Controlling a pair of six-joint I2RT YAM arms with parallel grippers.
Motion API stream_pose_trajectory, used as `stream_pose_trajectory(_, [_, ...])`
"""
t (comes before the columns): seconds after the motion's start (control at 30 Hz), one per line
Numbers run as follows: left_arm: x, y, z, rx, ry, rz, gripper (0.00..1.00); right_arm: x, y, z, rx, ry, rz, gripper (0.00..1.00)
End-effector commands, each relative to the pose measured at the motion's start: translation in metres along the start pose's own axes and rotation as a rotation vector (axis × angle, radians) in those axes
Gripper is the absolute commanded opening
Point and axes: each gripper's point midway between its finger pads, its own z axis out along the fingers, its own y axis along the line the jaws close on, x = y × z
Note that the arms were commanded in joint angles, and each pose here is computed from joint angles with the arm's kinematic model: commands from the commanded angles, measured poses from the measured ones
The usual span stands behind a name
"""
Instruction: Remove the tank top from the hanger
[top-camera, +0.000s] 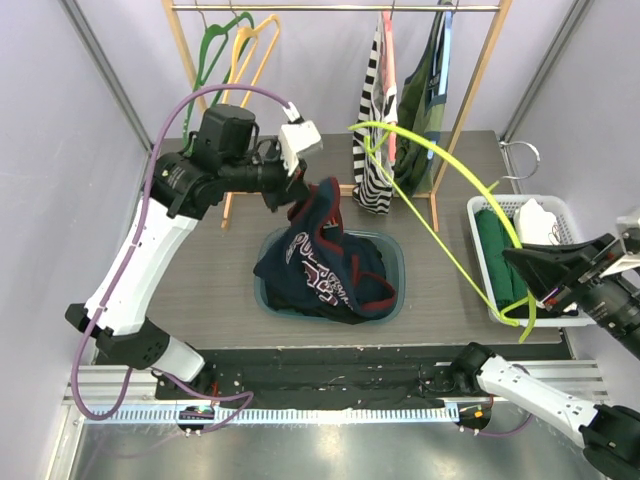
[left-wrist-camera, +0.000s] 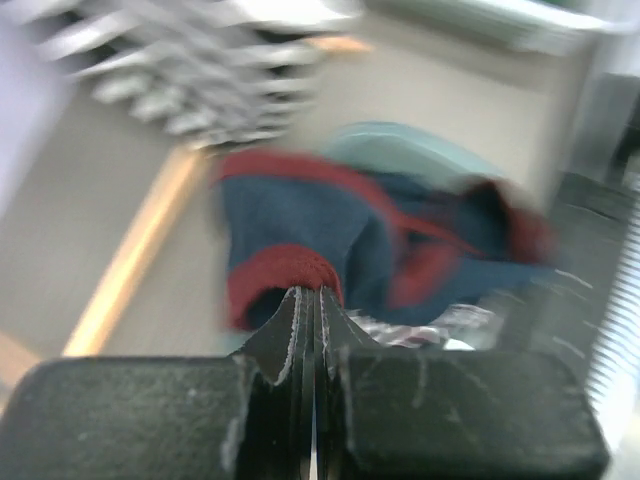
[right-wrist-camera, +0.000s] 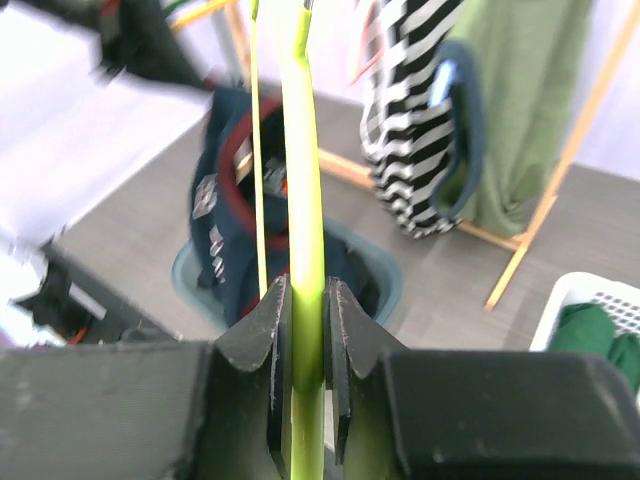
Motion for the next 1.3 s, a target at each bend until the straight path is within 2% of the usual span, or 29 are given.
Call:
stream_pose_trajectory(0.0, [-0.031, -0.114, -0.062, 0.567, -0.165, 0.082, 0.0, -0.025, -0.009, 0.022, 0.074, -0.114, 0.023, 0.01])
stream_pose_trajectory(0.1, [-0.03, -0.126, -0.076, 0.634, -0.178, 0.105, 0.0, -0.018, -0.005, 0.043, 0.067, -0.083, 0.011, 0.01])
stream_pose_trajectory(0.2, [-0.017, -0.131, -0.073, 0.665, -0.153, 0.118, 0.0, -0.018, -0.003, 0.058, 0.065, -0.064, 0.004, 0.01])
stream_pose_trajectory(0.33, [0.031, -0.136, -0.036, 0.686, -0.019, 0.113, 0.0, -0.018, 0.005, 0.078, 0.041, -0.048, 0.011, 0.01])
stream_pose_trajectory(0.43, [0.075, -0.115, 0.008, 0.507, 0.148, 0.164, 0.0, -0.016, 0.007, 0.086, 0.037, -0.038, 0.017, 0.01])
stream_pose_trajectory(0.47, [0.096, -0.106, 0.033, 0.44, 0.195, 0.139, 0.0, -0.014, 0.008, 0.09, 0.037, -0.029, 0.017, 0.01])
stream_pose_trajectory(0.5, [0.112, -0.083, 0.05, 0.293, 0.266, 0.16, 0.0, -0.014, 0.008, 0.091, 0.037, -0.031, 0.022, 0.01])
stream_pose_trajectory(0.53, [0.114, -0.075, 0.067, 0.232, 0.255, 0.187, 0.0, -0.014, 0.009, 0.093, 0.036, -0.032, 0.022, 0.01])
stream_pose_trajectory(0.6, [0.137, -0.066, 0.084, 0.17, 0.308, 0.169, 0.0, -0.013, 0.009, 0.095, 0.035, -0.031, 0.026, 0.01])
stream_pose_trajectory(0.67, [0.145, -0.068, 0.097, 0.178, 0.305, 0.174, 0.0, -0.013, 0.009, 0.096, 0.038, -0.03, 0.031, 0.01])
stream_pose_trajectory(0.77, [0.184, -0.073, 0.114, 0.167, 0.397, 0.179, 0.0, -0.017, 0.009, 0.095, 0.038, -0.034, 0.033, 0.01])
stream_pose_trajectory(1.03, [0.26, -0.069, 0.144, 0.072, 0.524, 0.245, 0.0, -0.02, 0.01, 0.1, 0.04, -0.017, 0.019, 0.01])
stream_pose_trajectory(1.2, [0.314, -0.081, 0.152, 0.07, 0.683, 0.285, 0.0, -0.019, 0.01, 0.107, 0.047, 0.008, 0.008, 0.01])
stream_pose_trajectory(1.27, [0.322, -0.083, 0.152, 0.072, 0.713, 0.292, 0.06, -0.022, 0.01, 0.112, 0.052, 0.012, 0.004, 0.01])
